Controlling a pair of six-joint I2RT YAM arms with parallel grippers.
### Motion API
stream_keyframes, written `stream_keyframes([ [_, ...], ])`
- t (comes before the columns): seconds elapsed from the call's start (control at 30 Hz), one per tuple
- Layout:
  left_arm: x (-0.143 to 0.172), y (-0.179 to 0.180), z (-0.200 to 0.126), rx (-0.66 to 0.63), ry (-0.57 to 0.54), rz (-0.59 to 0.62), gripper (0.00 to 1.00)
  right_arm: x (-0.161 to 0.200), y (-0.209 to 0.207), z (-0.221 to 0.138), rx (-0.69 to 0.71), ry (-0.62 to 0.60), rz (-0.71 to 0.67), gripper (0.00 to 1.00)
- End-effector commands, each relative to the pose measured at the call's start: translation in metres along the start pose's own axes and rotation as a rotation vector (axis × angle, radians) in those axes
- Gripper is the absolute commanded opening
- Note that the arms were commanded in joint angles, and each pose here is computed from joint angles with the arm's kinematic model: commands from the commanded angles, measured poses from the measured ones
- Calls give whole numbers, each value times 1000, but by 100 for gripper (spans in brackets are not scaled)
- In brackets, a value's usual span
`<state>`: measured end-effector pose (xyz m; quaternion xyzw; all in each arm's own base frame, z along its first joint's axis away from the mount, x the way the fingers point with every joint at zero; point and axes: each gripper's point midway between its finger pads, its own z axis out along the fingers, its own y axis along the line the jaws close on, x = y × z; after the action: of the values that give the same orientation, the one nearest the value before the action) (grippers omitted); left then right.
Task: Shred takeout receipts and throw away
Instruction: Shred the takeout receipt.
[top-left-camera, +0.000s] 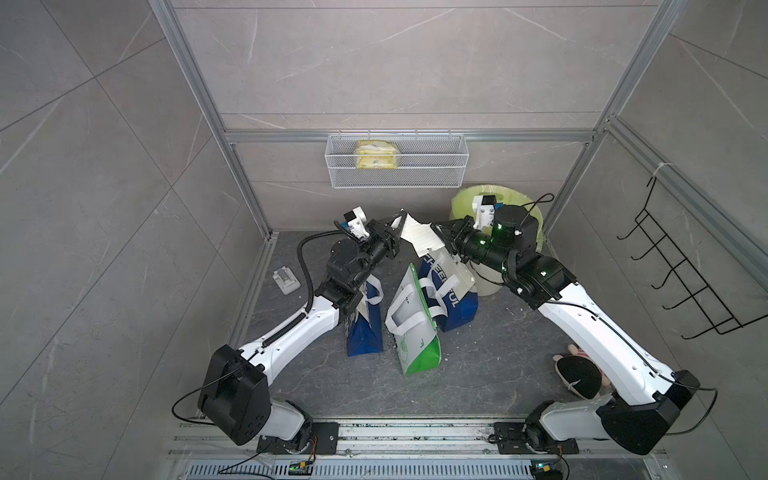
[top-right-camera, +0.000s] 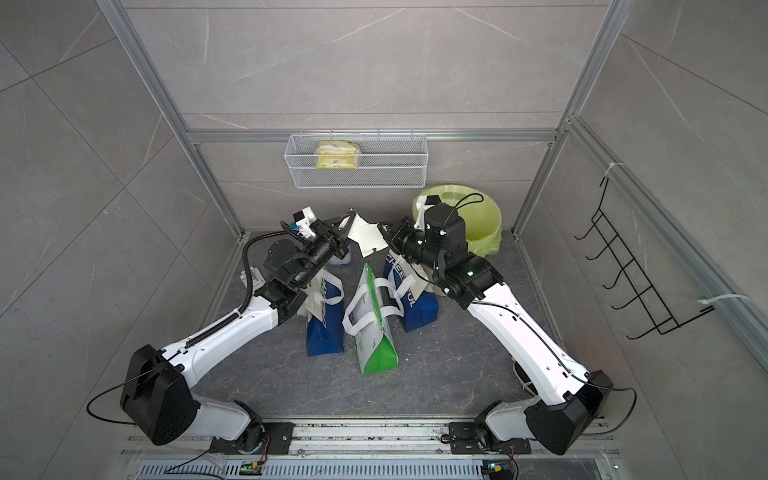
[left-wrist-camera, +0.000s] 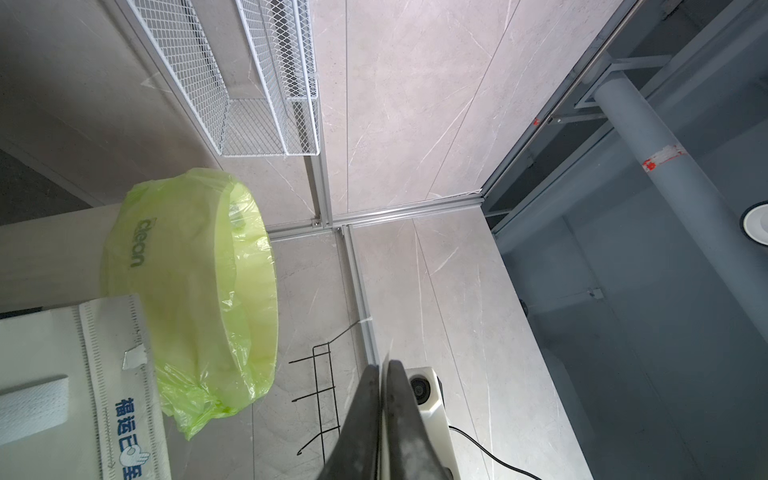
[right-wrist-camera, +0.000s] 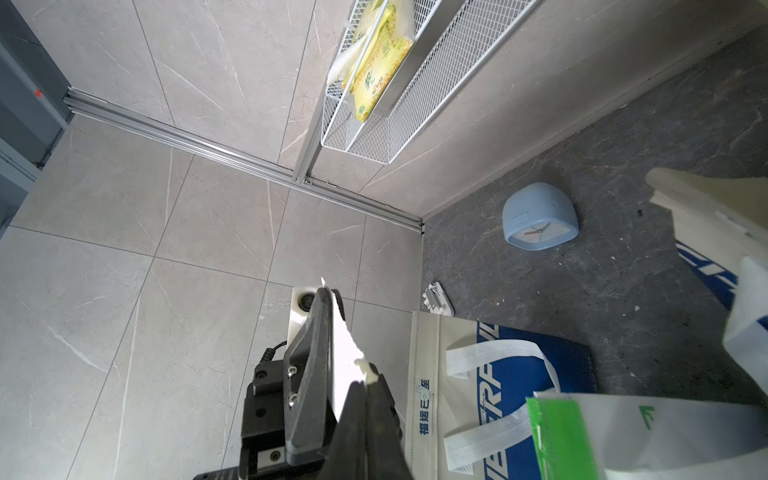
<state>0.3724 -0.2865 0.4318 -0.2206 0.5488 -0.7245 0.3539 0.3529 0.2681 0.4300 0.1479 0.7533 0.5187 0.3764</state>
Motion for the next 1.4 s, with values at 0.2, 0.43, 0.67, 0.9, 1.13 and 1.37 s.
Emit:
stream_keyframes([
  [0.2,5,-17,5,73,17,-21,12,-5,13,0,-37,-5,2,0],
  [0.43,9,-21,6,92,30,-39,12,-4,11,7,-36,-1,2,0],
  [0.67,12,-26,8,116,46,-51,12,-6,10,10,-37,-7,-6,0],
  [0.9,16,-27,8,117,57,-50,12,-8,17,10,-70,-19,-24,0],
  [1.13,22,-31,11,126,84,-50,12,-10,18,12,-70,-23,-32,0],
  [1.37,26,-36,13,140,99,-51,13,-12,12,14,-48,-39,-57,0],
])
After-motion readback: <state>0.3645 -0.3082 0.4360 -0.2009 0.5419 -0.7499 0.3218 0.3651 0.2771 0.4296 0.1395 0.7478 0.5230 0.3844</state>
